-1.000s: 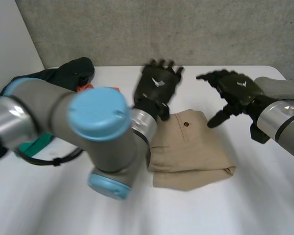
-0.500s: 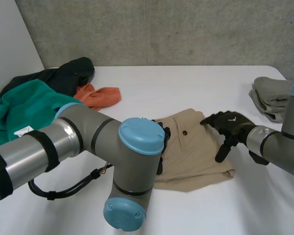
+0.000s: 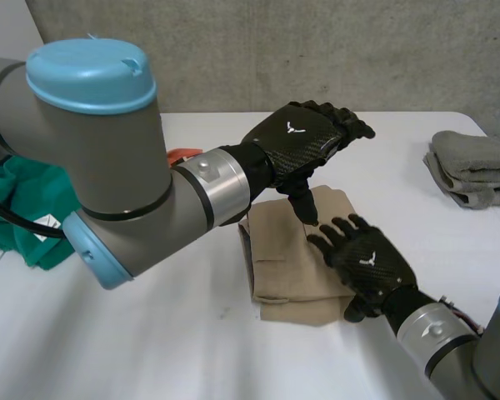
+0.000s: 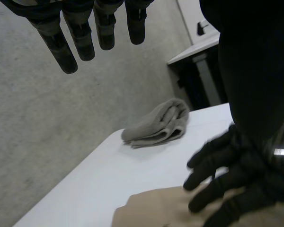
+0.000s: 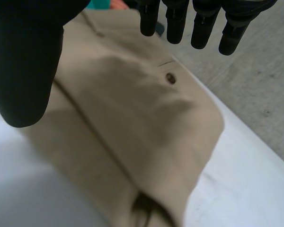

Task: Fold the laundry.

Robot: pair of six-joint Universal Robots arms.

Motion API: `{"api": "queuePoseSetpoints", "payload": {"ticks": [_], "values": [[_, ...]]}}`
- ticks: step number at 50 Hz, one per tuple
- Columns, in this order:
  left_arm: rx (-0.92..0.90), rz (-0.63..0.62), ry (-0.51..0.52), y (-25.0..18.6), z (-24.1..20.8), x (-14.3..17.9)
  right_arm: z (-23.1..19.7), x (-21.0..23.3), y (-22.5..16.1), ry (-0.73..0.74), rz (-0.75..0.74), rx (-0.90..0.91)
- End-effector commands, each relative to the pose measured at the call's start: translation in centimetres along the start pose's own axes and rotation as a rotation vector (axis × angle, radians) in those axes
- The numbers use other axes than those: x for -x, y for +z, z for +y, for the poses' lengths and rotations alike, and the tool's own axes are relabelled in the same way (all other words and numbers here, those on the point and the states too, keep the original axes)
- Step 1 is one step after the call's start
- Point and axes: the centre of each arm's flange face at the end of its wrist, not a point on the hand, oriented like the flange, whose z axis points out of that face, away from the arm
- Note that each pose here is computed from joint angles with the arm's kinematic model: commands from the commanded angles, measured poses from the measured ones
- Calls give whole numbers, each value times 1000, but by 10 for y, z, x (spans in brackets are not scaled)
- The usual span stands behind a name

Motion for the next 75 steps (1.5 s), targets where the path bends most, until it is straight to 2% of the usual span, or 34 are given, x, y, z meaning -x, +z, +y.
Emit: {"api": "queuePoseSetpoints", "payload": {"ticks": [1,15,26,34,39,43,49,54,58,63,70,75], "values": [[14,19,-36,-1,2,1,23,11,13,-52,-25,21],[27,23,-43,0,7,-1,24,-9,46,-114,134,-84],[32,23,-47,-1,8,0,27,-12,70,-116,135,-105],[25,18,-43,-1,5,1,9,-27,83,-117,177,-179],[14,-8,-37,-3,2,8,-14,-56,100,-110,248,-256],[-12,-34,-23,-3,-4,14,-31,-89,112,-42,305,-332],[-54,-51,-2,-5,-14,17,-65,-171,125,33,442,-460],[-66,-80,5,-6,-19,23,-76,-235,130,113,523,-553],[-68,-83,5,-7,-20,23,-63,-285,133,142,592,-590],[-63,-87,3,-7,-18,24,-8,-339,138,154,677,-511],[-46,-81,-7,-8,-13,21,82,-366,147,216,658,-356],[-44,-75,-14,-8,-12,19,124,-371,142,250,645,-285]]}}
